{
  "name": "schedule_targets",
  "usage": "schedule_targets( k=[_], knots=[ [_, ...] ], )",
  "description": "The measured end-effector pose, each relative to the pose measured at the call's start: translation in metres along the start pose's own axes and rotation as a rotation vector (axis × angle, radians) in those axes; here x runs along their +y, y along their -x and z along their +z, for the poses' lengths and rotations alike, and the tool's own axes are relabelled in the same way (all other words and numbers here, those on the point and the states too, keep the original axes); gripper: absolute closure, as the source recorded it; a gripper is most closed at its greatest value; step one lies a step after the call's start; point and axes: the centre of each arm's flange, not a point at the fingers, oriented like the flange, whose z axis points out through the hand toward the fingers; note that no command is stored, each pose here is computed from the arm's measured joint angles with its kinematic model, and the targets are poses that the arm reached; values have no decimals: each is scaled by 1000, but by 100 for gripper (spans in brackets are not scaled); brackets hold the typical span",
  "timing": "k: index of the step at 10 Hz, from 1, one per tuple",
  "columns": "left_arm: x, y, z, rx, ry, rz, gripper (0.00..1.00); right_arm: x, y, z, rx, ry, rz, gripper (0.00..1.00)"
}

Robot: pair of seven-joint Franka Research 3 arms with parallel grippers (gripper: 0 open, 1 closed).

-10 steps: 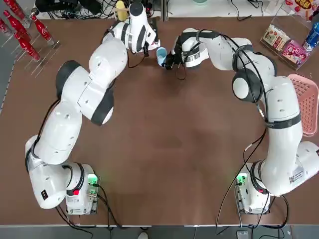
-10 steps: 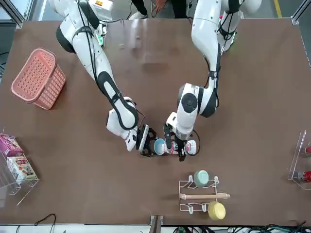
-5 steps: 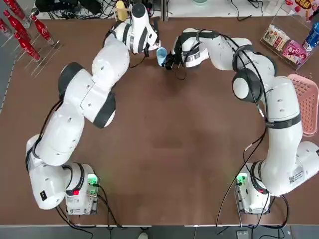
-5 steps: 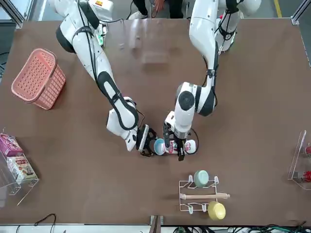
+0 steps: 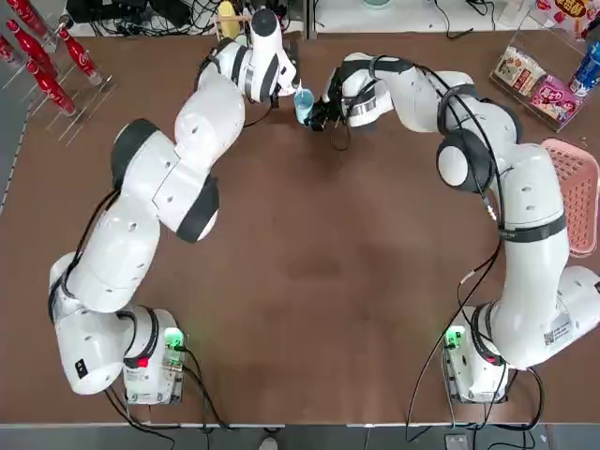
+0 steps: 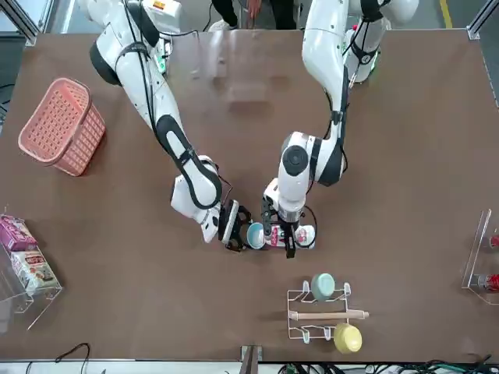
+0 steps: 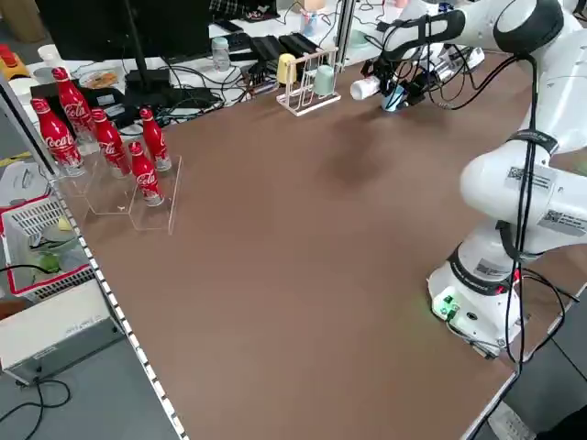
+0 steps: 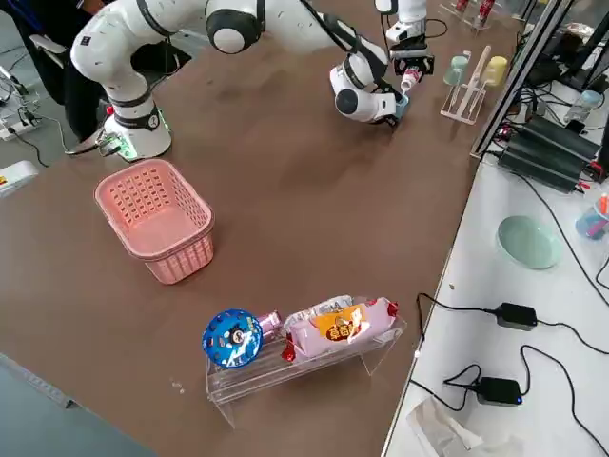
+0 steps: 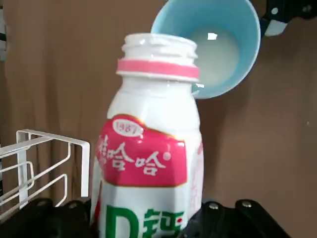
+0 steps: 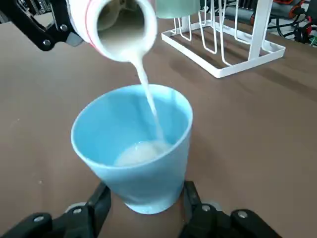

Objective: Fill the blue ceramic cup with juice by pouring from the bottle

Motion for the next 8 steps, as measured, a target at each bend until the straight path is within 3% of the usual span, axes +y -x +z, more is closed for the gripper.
schedule_targets(
  k=[8],
  knots=[
    [0, -4, -3, 3, -6, 6, 58, 0, 0, 0, 1, 0, 1, 32]
  ],
)
